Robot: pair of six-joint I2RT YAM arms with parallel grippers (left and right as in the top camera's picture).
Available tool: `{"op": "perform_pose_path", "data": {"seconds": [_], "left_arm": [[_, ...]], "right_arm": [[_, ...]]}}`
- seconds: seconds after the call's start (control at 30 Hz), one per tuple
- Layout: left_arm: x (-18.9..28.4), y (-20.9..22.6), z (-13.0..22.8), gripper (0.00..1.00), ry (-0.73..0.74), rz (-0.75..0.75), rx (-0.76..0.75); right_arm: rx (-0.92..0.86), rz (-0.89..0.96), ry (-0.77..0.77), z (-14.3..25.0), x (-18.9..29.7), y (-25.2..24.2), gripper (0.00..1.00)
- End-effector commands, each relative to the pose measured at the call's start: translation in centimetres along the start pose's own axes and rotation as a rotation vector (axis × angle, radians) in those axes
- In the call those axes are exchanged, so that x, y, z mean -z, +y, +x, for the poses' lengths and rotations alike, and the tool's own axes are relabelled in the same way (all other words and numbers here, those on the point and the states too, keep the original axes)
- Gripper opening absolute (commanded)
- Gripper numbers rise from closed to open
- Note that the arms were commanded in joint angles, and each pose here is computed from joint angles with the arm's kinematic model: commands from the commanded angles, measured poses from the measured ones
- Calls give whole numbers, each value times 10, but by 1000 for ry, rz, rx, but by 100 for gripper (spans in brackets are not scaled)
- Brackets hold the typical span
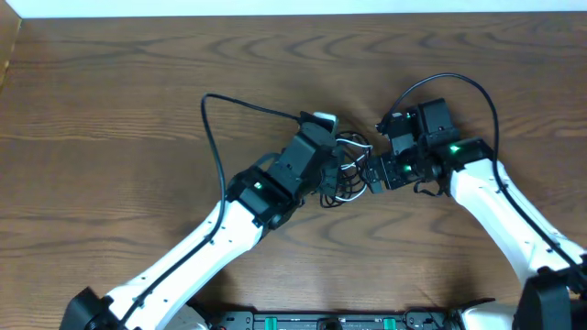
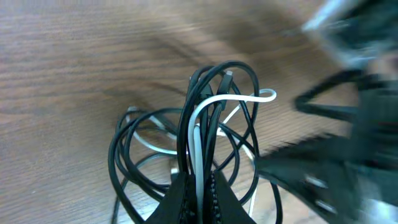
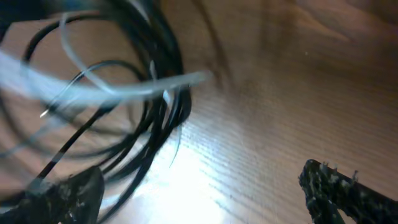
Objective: Untangle cables
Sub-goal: 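Bring the right gripper to the coil and grasp strands beside the left gripper, then pull the grippers apart to spread the coil loops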
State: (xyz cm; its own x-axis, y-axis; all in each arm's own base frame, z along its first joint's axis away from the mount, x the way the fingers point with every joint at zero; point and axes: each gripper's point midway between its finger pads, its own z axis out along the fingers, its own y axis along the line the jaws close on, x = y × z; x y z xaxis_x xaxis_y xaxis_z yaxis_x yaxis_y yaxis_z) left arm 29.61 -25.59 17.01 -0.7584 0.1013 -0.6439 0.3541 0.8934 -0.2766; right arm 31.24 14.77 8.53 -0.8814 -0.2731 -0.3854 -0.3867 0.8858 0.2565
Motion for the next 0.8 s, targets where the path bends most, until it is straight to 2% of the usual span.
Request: {"op": "perform_pose_path", "data": {"seconds": [0.0, 0.13, 0.23, 0.33, 0.4, 0.43, 0.47, 0.5, 0.53, 0.63, 0.77], "left_arm": [[23, -21, -7, 8, -26, 116, -4], [31, -32, -6, 8, -18, 181, -8], [33, -40, -3, 8, 2, 225, -11], [34, -46, 0, 8, 19, 261, -12], [35, -49, 2, 8, 28, 281, -14], [36, -51, 3, 8, 33, 292, -14], [37, -53, 3, 8, 35, 304, -15], [39, -54, 3, 8, 35, 311, -16], [41, -54, 3, 8, 32, 312, -16], [52, -55, -1, 8, 9, 322, -19], [74, -55, -8, 8, -41, 334, -39]], "right_arm": [[18, -17, -17, -9, -8, 5, 95], [24, -18, -63, -21, -9, 5, 92], [28, -18, -101, -31, -9, 6, 85], [-4, -16, -133, -39, -8, 5, 83], [-48, 24, -149, -42, -7, -2, 73], [-90, 79, -158, -44, -7, -12, 56], [-120, 125, -164, -44, -6, -20, 44], [-151, 186, -171, -43, -4, -31, 15], [-183, 254, -178, -43, -1, -43, 1], [-271, 452, -195, -36, 11, -78, 1], [-328, 517, -187, -29, 20, -101, 1]]}}
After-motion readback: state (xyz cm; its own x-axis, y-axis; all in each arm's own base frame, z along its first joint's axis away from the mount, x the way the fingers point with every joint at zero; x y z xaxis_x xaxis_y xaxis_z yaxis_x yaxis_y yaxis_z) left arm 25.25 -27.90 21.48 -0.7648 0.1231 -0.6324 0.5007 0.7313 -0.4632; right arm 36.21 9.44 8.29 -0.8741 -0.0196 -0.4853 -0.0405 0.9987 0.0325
